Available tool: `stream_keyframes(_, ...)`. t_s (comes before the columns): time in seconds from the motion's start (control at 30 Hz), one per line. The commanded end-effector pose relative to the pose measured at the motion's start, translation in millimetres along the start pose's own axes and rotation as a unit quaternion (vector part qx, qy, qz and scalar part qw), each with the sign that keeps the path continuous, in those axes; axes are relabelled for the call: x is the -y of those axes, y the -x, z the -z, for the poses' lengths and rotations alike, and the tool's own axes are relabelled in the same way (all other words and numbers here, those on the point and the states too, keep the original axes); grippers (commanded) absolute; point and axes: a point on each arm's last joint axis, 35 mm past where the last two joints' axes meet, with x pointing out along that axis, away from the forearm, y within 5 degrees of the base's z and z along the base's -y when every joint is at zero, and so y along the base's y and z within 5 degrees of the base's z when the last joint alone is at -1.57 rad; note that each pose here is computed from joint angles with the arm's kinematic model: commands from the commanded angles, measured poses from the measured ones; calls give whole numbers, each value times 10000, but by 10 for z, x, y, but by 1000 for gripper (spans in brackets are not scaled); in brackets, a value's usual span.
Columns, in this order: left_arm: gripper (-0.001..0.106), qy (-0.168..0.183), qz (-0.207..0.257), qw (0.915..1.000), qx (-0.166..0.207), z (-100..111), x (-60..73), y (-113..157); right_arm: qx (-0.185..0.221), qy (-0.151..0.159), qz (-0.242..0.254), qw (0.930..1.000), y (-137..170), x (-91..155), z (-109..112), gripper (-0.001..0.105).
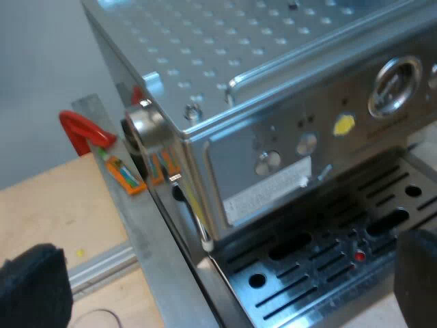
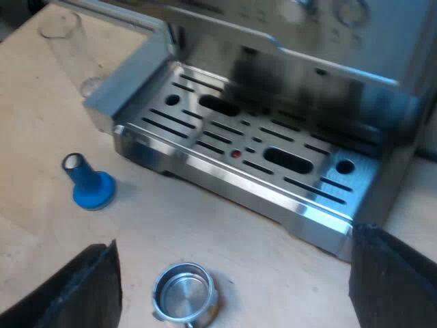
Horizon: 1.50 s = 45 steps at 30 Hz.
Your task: Grind coffee beans and then tamp
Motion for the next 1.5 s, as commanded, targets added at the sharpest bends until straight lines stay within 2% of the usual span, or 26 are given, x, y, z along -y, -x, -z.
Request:
stream_keyframes(0.03, 98, 124, -231, 9995, 150, -55, -28, 52, -282, -262, 115, 9992, -10, 226, 38, 70)
stream_keyframes(0.13, 98, 271, -554, 9981, 82, -64, -105, 6, -451, -619, 310, 9966, -51, 437, 93, 70)
stream_keyframes(0.33, 98, 721, -748, 9946, 74, -68, -231, -14, -480, -1108, 599, 9909, -11, 783, 192, 70)
stream_keyframes(0.53, 98, 783, -766, 9939, -144, -20, -216, 49, -581, -1359, 1299, 9804, 89, 1051, 313, 70)
stream_keyframes(0.63, 98, 773, -763, 9940, -88, 4, -195, 131, -541, -1507, 1501, 9756, 160, 1128, 363, 70)
stream_keyframes(0.73, 98, 757, -769, 9942, 9, 30, -170, 231, -541, -1420, 1770, 9724, 245, 1155, 396, 70)
stream_keyframes(0.93, 98, 684, -789, 9936, 434, 121, -87, 559, -362, -1127, 2016, 9723, 410, 1067, 397, 70)
stream_keyframes(1.17, 98, 637, -774, 9924, 710, 269, -9, 852, 56, -939, 1593, 9827, 644, 763, 441, 70)
stream_keyframes(1.33, 98, 612, -767, 9915, 854, 408, 45, 1050, 493, -495, 969, 9928, 816, 487, 488, 70)
stream_keyframes(1.5, 98, 580, -747, 9902, 1029, 526, 90, 1211, 616, -380, 904, 9933, 961, 301, 583, 70)
